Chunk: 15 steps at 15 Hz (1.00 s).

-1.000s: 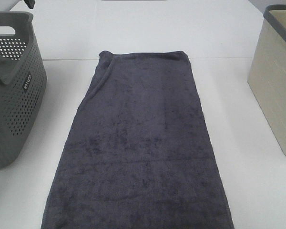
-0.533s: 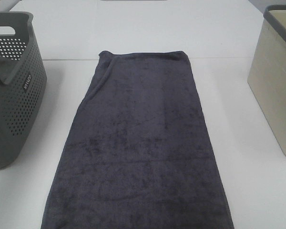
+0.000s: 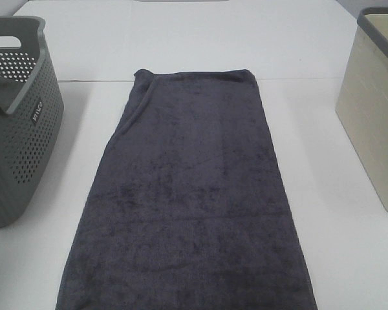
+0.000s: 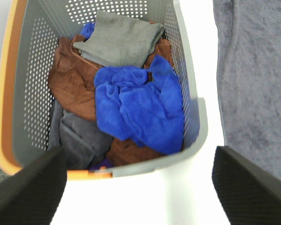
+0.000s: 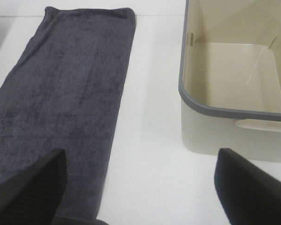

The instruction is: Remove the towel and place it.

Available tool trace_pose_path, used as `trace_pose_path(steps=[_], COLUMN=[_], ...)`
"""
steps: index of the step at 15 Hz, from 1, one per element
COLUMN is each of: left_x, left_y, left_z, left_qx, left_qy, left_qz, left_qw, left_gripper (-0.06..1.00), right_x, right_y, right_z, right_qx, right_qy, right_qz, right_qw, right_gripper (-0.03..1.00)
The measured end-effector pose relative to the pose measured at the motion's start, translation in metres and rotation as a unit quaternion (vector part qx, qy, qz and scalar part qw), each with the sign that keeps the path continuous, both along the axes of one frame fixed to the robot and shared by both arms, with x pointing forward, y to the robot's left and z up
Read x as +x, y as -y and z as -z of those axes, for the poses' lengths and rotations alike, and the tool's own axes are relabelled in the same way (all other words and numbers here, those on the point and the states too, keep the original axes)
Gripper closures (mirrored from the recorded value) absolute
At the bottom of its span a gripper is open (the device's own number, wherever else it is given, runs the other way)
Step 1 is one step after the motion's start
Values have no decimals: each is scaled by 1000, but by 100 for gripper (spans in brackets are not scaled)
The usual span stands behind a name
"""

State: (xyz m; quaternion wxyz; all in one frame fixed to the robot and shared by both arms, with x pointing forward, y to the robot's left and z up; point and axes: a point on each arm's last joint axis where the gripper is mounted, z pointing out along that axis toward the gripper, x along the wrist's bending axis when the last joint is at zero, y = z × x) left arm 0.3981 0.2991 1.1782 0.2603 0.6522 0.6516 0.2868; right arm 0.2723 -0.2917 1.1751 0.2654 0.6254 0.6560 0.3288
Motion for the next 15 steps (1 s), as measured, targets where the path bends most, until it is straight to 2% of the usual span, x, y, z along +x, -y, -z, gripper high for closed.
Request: trace_pose_path(steps=[5, 9, 10, 12, 13, 15], left_x=[-104, -163, -163, -183, -187, -177], left_y=[-8, -13, -13, -12, -10, -9], left_z=[41, 79, 79, 92, 100, 115], left_qx=[10, 16, 16, 14, 8, 3], left_qy=[77, 136, 136, 167, 160, 143], left_qz=[-6, -7, -7, 9, 18, 17], left_qw=[997, 991, 991, 986, 987, 990], left_gripper=[15, 15, 15, 15, 15, 15], right_x=[-46, -69, -69, -68, -60, -58], right_y=[2, 3, 3, 3, 3, 4], right_z=[54, 92, 92, 109, 126, 129], right_qx=[-4, -16, -16, -17, -20, -28], right_qy=[33, 66, 66, 53, 18, 14], right_qz=[-11, -21, -21, -22, -22, -18], right_qw=[999, 997, 997, 998, 999, 999], right_gripper=[16, 16, 16, 16, 16, 16])
